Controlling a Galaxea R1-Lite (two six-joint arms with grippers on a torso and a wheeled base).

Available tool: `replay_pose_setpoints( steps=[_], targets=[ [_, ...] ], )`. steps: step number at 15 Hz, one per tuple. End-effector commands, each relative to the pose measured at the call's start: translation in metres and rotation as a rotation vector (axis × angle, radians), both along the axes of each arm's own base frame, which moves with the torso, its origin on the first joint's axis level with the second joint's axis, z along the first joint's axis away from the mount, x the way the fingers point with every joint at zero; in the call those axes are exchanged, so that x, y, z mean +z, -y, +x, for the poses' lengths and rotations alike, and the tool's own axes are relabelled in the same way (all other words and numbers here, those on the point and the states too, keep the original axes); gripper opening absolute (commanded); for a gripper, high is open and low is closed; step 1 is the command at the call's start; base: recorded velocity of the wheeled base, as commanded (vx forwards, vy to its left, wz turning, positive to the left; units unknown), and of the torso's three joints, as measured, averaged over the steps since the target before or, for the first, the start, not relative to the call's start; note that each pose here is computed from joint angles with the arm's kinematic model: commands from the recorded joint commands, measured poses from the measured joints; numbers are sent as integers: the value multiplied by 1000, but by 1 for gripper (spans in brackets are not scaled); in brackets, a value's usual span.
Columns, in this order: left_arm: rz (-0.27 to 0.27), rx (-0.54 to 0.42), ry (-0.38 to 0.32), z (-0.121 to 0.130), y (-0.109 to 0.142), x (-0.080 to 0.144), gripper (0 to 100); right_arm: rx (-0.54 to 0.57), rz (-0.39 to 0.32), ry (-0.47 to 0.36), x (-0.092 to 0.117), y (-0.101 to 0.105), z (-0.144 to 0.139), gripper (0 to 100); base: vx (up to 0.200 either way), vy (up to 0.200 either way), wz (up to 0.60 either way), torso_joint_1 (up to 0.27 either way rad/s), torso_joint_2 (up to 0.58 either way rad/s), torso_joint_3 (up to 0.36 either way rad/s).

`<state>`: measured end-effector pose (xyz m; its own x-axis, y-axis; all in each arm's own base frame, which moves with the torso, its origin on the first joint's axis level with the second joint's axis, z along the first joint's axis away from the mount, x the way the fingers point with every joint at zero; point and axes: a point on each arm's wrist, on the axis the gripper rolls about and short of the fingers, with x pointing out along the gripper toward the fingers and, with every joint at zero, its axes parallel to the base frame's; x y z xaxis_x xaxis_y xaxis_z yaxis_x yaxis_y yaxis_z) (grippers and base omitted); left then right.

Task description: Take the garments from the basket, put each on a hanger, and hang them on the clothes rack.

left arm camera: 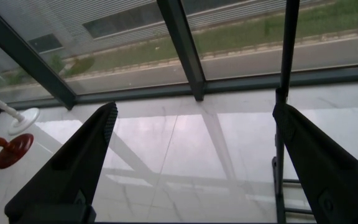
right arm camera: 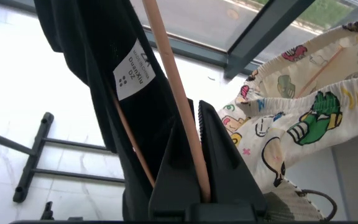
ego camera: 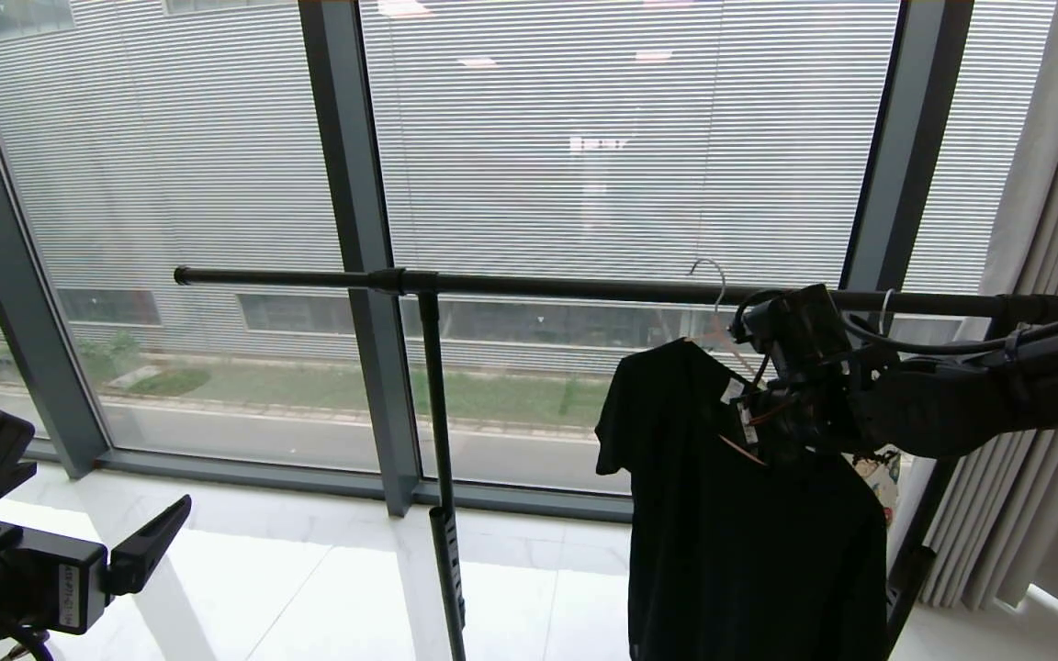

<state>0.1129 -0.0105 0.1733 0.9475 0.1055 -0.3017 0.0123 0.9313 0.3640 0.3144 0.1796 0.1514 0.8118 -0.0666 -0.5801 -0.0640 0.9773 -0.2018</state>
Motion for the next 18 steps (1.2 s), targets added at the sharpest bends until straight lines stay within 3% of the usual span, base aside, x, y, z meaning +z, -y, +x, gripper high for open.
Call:
replay_pose_setpoints(
  steps=[1, 10, 11, 15, 18],
  targets=[
    [0, 1, 3, 0, 0, 1, 100, -20, -23, -22, -11, 1, 6, 0, 0, 0, 0, 0, 0, 0],
    [0, 1, 0, 0, 0, 0, 100, -55, -49, -23, -17, 3, 10, 0, 0, 0, 0, 0, 0, 0],
    [-1, 1, 0, 0, 0, 0, 100, -53, -48, -20, -16, 3, 9, 100, 0, 0, 0, 0, 0, 0],
    [0, 1, 3, -1, 0, 0, 100, -62, -15, 8, -3, 6, 2, 100, 0, 0, 0, 0, 0, 0],
    [-3, 4, 26, -8, -1, 0, 100, -74, 52, 62, 21, 12, -18, 100, 0, 0, 0, 0, 0, 0]
  ],
)
